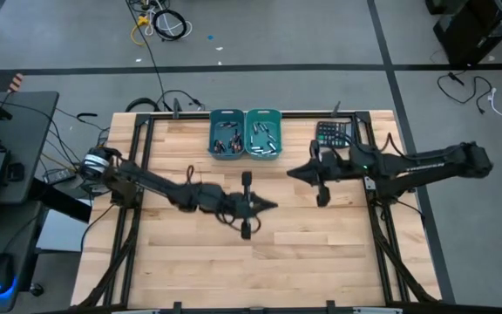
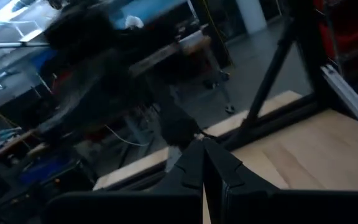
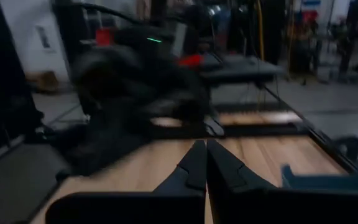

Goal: Sort batteries
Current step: Return to Home Position

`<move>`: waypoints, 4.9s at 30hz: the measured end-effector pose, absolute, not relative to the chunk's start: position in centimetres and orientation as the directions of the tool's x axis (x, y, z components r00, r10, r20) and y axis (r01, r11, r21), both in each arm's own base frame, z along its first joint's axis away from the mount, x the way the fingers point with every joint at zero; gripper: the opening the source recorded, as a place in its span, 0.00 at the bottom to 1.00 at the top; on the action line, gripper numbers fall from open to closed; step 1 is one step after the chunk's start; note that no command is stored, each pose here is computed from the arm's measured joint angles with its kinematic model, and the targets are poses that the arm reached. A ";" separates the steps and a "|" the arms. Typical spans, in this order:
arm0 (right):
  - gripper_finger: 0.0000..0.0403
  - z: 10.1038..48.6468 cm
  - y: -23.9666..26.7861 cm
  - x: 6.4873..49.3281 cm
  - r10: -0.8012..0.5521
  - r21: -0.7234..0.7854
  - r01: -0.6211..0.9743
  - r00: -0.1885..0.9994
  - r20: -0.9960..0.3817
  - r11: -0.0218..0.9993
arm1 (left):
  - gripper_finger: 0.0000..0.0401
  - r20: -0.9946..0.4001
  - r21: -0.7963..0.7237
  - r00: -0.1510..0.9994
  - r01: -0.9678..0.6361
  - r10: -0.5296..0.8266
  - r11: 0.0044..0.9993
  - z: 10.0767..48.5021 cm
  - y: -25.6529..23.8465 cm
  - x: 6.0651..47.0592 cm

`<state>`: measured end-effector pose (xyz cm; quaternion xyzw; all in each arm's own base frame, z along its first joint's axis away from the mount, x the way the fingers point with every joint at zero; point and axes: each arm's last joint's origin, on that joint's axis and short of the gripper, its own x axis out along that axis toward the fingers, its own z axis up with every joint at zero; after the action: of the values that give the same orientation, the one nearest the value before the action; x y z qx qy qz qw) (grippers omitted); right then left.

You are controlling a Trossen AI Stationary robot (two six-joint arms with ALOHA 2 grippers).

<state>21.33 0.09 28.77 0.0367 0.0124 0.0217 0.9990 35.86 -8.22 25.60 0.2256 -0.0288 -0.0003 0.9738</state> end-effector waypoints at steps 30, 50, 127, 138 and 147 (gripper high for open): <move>0.00 31.8 0.7 12.0 0.038 -0.175 -0.015 0.990 0.133 0.984 | 0.00 0.214 0.355 0.976 -0.116 0.040 0.928 27.5 1.3 16.8; 0.00 24.3 0.4 7.2 0.051 -0.104 -0.033 0.983 0.175 0.994 | 0.00 0.144 0.263 0.990 -0.039 0.001 0.964 21.7 0.9 13.1; 0.00 16.7 0.3 9.8 0.026 -0.074 -0.024 0.999 0.020 0.997 | 0.00 0.098 0.219 0.991 -0.106 0.086 0.970 17.5 -1.2 9.5; 0.00 16.7 0.3 9.8 0.026 -0.074 -0.024 0.999 0.020 0.997 | 0.00 0.099 0.219 0.991 -0.106 0.086 0.970 17.5 -1.2 9.5; 0.00 16.7 0.3 9.8 0.026 -0.074 -0.024 0.999 0.021 0.997 | 0.00 0.099 0.219 0.991 -0.106 0.086 0.970 17.5 -1.2 9.5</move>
<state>9.79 0.25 16.72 -0.0370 -0.0108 0.0126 0.9992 9.54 -1.23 17.54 0.1125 -0.0443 0.0482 0.9915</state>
